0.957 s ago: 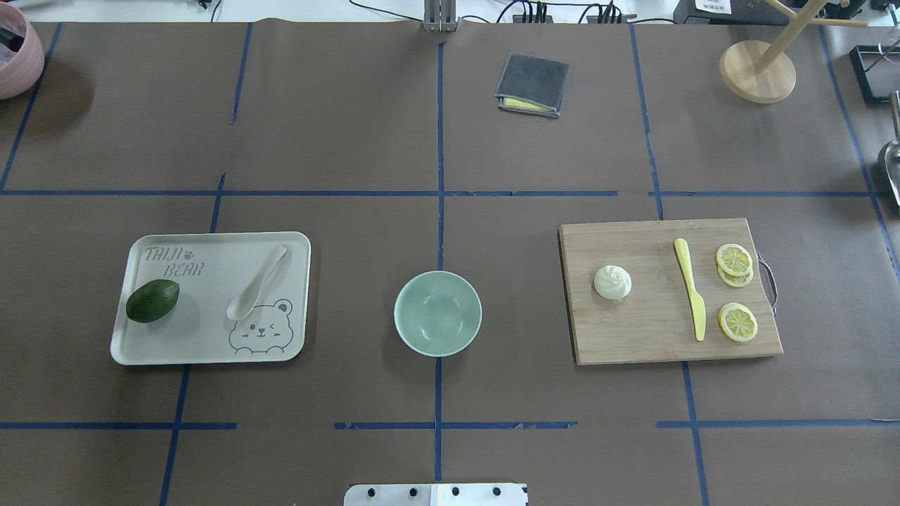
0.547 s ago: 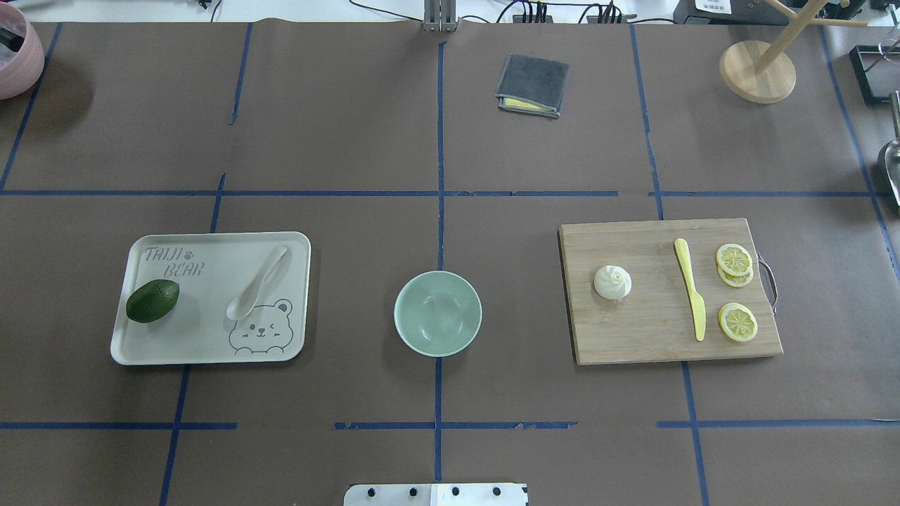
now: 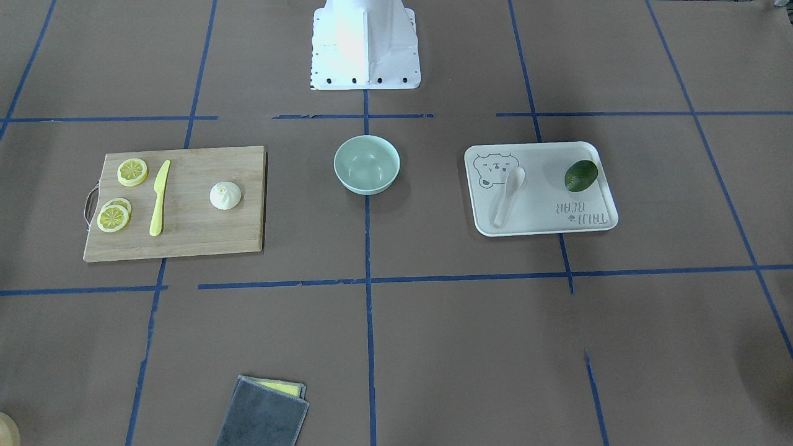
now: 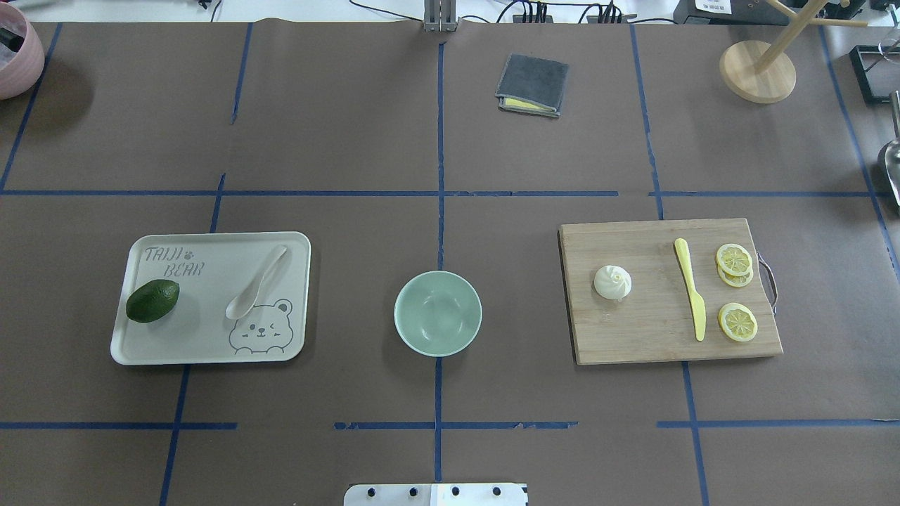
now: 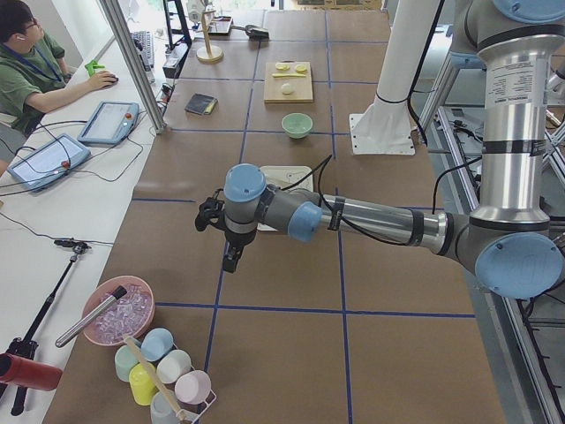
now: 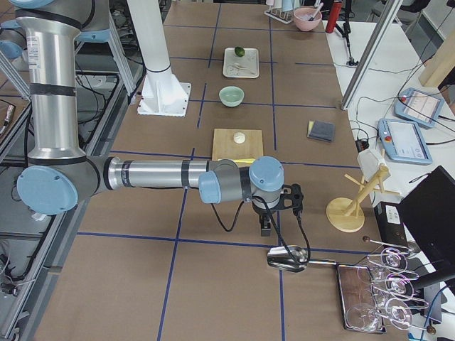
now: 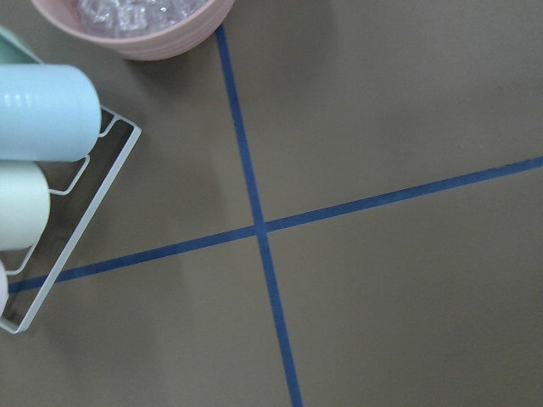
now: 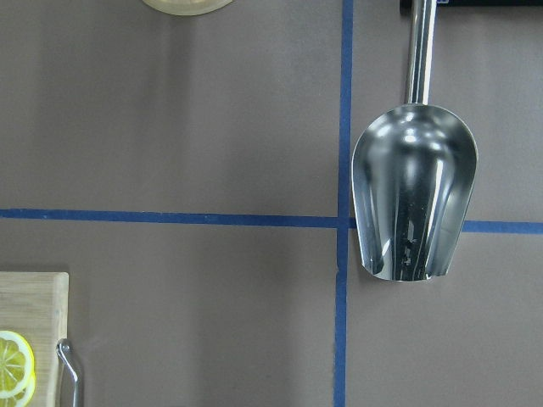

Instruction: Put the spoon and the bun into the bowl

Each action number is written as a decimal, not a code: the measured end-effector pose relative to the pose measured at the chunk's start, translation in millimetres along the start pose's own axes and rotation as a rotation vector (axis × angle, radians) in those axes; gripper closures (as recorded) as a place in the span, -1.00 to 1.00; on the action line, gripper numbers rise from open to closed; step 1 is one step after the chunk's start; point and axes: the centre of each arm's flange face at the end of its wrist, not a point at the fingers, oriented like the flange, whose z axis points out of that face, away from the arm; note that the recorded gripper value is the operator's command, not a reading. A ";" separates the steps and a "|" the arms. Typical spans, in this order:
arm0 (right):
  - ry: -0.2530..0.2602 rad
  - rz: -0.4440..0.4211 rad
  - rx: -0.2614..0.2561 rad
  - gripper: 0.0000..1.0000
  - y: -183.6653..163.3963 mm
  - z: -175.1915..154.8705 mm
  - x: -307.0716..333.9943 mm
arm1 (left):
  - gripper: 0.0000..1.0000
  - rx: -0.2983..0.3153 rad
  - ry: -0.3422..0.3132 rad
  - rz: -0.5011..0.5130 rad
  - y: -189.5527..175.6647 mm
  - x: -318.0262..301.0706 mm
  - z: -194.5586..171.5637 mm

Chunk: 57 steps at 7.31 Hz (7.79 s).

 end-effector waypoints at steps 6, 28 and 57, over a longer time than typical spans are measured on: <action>-0.021 0.053 0.017 -1.00 -5.7 -6.3 -69.7 | -0.92 0.056 0.186 -0.169 -8.5 264.5 71.5; -0.060 0.117 -0.047 -1.00 16.9 34.6 -289.1 | 0.78 0.016 -0.058 -0.180 9.5 419.4 207.5; -0.001 0.100 0.017 1.00 84.6 162.4 -479.4 | -0.98 0.000 0.293 -0.706 -35.7 615.3 124.1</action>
